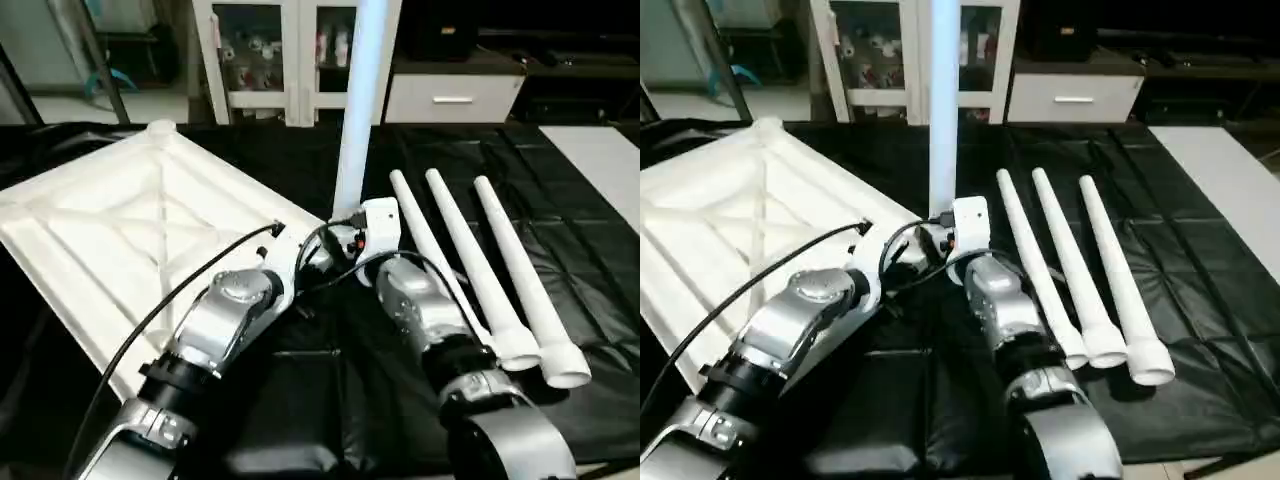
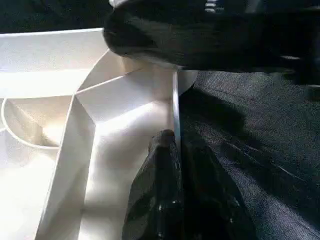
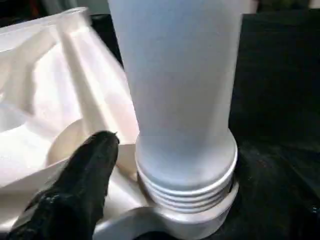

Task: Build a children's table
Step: Rotate leg to tighten

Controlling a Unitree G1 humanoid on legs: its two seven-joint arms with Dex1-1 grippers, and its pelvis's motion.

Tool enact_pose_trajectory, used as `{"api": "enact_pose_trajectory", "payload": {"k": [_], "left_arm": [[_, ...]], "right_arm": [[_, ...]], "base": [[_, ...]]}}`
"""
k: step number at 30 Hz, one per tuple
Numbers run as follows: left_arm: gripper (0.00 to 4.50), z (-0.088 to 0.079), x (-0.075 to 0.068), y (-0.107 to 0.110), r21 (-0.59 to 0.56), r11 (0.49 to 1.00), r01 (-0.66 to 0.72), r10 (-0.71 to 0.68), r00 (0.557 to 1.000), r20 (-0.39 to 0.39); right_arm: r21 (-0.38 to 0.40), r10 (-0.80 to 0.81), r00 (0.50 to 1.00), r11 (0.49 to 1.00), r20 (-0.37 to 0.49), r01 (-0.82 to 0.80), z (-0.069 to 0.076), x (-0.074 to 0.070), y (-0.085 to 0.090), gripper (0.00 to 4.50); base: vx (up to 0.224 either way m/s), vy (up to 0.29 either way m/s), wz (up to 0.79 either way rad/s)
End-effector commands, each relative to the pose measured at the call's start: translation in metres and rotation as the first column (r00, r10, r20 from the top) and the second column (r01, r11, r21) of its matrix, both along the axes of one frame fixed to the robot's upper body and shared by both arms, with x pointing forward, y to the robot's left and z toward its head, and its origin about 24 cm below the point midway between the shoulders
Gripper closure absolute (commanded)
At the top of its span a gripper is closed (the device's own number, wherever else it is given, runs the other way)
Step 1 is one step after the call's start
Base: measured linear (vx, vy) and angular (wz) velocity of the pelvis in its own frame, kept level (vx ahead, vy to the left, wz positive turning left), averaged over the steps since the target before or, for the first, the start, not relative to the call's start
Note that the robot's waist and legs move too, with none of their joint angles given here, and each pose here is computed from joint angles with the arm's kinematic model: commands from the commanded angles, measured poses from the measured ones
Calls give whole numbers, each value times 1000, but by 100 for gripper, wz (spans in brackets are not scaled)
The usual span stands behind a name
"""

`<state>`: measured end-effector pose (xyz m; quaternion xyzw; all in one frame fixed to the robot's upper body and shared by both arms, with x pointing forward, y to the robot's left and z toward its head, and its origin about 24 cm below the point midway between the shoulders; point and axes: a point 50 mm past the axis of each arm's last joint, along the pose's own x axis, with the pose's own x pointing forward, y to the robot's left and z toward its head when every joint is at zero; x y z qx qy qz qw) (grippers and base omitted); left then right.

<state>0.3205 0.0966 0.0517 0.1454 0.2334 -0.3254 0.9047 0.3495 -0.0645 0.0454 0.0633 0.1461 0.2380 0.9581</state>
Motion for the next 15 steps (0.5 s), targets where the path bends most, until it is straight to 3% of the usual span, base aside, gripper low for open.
{"api": "enact_pose_trajectory", "payload": {"k": [1, 4, 5, 8, 10, 12, 15], "left_arm": [[450, -4, -4, 9, -9, 1000, -14, 14, 1000, 11], [450, -1, -7, 11, -38, 999, -6, 7, 1000, 31], [422, 0, -9, 11, -55, 998, 7, -5, 999, 37], [406, 6, -12, 12, -87, 996, 28, -23, 998, 54], [385, 23, -13, 15, -141, 990, 25, -11, 995, 99], [379, 29, -13, 17, -153, 988, 16, 3, 993, 119], [340, 49, -15, 26, -197, 980, -26, 71, 972, 223]], "right_arm": [[13, 105, 994, 994, 43, -106, 12, -7, 0, 26], [26, 139, 988, 990, 65, -141, 19, -17, -9, 26], [34, 146, 986, 988, 77, -149, 22, -21, -15, 24], [35, 144, 985, 988, 94, -148, 29, -28, -26, 24], [24, 101, 988, 994, 115, -104, 41, -37, -44, 24], [13, 83, 989, 996, 122, -85, 45, -39, -48, 24], [-43, 78, 989, 996, 128, -74, 51, -50, -53, 24]], "base": [[0, 0, 0], [0, 0, 0], [0, 0, 0], [0, 0, 0], [0, 0, 0], [0, 0, 0], [0, 0, 0]]}}
